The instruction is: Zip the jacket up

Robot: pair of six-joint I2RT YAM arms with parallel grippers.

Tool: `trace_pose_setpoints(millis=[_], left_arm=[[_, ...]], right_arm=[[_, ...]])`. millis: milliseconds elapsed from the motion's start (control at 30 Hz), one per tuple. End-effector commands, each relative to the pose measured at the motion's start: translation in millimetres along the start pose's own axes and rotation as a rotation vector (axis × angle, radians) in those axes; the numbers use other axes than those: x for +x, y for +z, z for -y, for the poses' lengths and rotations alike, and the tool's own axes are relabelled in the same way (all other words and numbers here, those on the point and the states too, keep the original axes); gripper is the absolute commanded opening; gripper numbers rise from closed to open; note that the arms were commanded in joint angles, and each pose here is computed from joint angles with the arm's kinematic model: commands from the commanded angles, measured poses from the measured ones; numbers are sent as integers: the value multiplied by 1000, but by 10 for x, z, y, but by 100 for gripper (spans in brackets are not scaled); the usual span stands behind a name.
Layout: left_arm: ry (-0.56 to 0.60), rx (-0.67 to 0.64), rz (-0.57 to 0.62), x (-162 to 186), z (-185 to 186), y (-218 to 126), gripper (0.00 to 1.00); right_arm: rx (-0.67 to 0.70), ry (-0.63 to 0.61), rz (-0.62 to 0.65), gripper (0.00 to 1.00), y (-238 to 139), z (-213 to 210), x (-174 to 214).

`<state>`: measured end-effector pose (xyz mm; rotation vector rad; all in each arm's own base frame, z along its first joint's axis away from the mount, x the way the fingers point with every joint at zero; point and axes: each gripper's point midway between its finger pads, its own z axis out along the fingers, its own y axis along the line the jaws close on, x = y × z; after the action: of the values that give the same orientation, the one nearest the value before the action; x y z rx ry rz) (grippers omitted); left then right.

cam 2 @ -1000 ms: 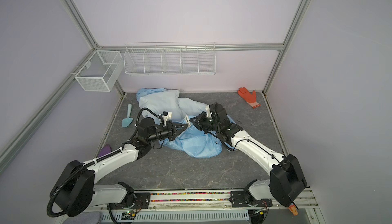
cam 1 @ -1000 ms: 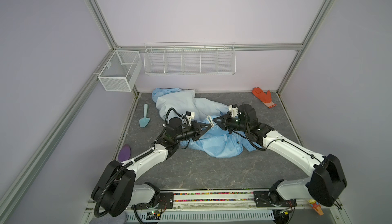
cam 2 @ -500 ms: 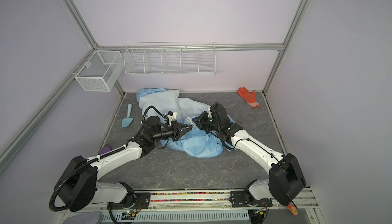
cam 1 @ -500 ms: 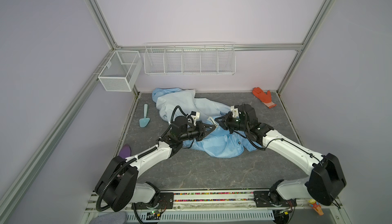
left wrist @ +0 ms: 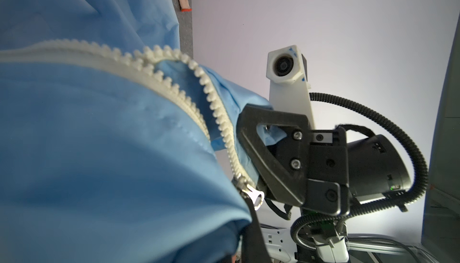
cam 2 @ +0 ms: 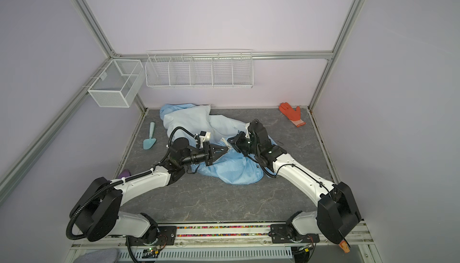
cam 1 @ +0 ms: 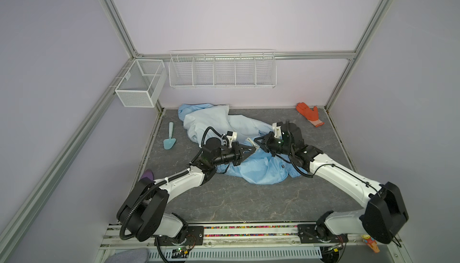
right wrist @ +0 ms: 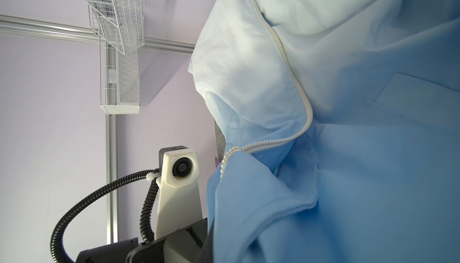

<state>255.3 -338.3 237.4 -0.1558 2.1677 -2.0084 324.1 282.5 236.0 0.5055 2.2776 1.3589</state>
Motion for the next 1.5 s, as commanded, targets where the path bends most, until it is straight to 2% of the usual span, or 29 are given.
trace_pose_setpoints(millis=[0, 233, 733, 867, 933, 1033, 1233, 1467], left_arm=[[27, 92, -130, 278, 229, 16, 0], [33, 87, -123, 261, 273, 12, 0], [55, 61, -108, 247, 365, -18, 0], [80, 46, -96, 242, 384, -30, 0], [104, 28, -83, 237, 385, -52, 0], [125, 6, -65, 230, 376, -77, 0], [149, -2, -39, 202, 357, -88, 0], [214, -7, 3, 164, 436, -145, 0]], right_arm=[[-21, -62, 121, 7, -187, -82, -233], [-40, -117, 140, 7, -369, -200, -231], [-78, -133, 138, 8, -527, -293, -169], [-98, -129, 121, 24, -536, -317, -136], [-111, -126, 114, 36, -541, -330, -118], [-131, -121, 100, 47, -551, -349, -91], [-211, -115, 25, 61, -522, -451, 40], [-251, -94, -60, 71, -508, -469, 215]])
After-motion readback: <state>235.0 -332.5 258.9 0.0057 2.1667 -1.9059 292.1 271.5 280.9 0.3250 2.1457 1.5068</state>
